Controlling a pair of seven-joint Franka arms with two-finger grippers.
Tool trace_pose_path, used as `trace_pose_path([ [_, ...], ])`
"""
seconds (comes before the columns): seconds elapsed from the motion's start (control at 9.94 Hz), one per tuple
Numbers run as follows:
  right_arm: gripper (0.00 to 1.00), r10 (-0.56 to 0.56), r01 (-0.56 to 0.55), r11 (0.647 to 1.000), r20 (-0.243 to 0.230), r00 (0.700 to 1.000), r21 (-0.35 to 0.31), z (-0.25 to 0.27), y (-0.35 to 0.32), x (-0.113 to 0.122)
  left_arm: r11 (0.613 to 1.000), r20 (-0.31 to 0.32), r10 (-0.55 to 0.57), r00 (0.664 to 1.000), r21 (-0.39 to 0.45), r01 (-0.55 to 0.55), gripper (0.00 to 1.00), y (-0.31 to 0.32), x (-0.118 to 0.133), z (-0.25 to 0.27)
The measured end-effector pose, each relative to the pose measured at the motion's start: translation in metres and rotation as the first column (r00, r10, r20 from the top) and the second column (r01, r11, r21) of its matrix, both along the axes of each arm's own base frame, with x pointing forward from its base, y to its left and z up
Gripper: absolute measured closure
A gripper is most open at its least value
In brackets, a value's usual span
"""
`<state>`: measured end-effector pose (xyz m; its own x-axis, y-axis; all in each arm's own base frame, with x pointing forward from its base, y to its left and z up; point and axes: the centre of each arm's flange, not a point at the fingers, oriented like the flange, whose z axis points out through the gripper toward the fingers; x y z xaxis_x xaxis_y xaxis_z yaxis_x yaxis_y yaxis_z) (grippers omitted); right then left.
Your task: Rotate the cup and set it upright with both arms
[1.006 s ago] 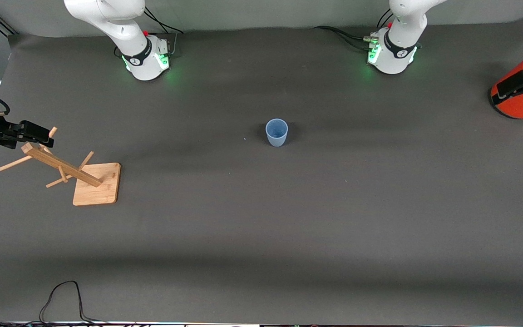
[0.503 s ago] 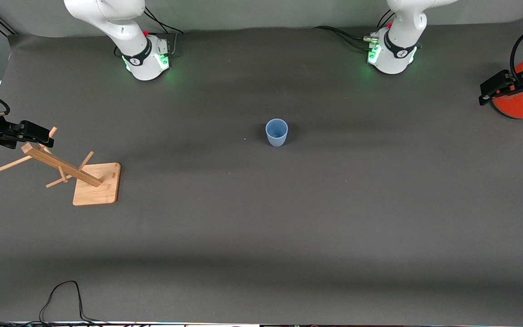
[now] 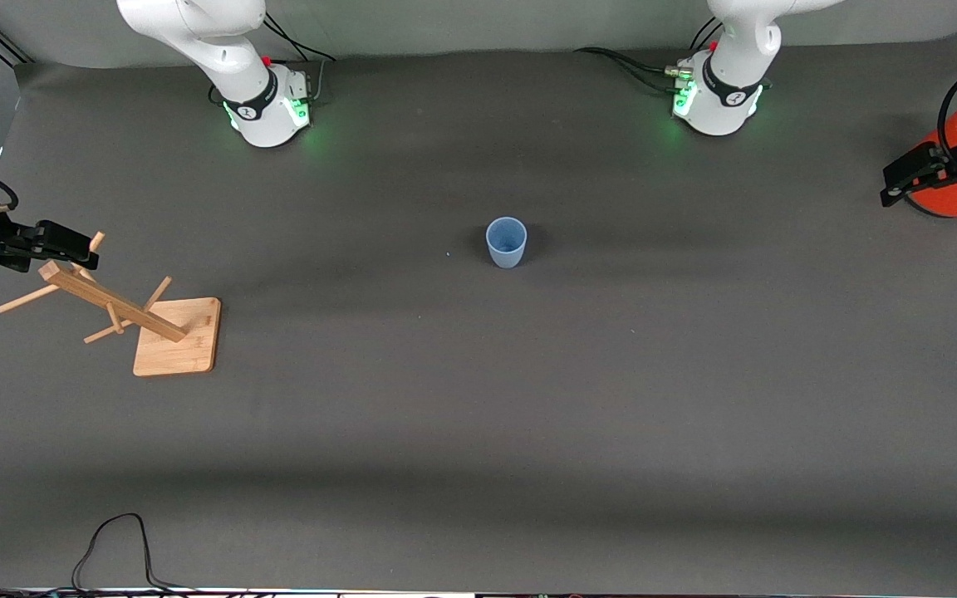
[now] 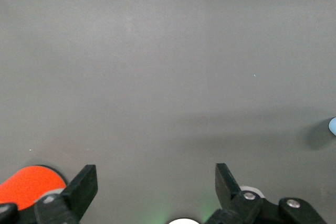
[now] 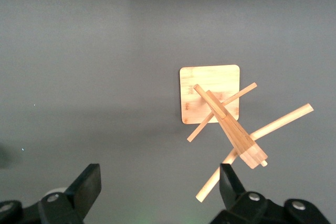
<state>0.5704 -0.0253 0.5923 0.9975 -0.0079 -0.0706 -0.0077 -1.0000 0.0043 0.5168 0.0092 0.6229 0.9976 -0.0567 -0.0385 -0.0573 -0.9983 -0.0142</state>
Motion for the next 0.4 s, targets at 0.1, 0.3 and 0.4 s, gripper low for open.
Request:
trace_pose_path([
  [0.1, 0.0, 0.0, 0.0, 1.0, 0.0, 1.0, 0.0, 0.0, 0.0, 0.0, 1.0, -0.004, -0.006, 1.0, -0.001, 0.006, 0.0, -0.0026, 0.0025, -0.0037],
  [0.3, 0.0, 0.0, 0.0, 1.0, 0.0, 1.0, 0.0, 0.0, 0.0, 0.0, 1.0, -0.007, -0.009, 1.0, -0.003, 0.009, 0.0, -0.0038, 0.0085, -0.0107],
  [0.4, 0.0, 0.0, 0.0, 1.0, 0.0, 1.0, 0.0, 0.0, 0.0, 0.0, 1.0, -0.006, -0.009, 1.0, -0.004, 0.009, 0.0, -0.0032, 0.0107, -0.0132],
])
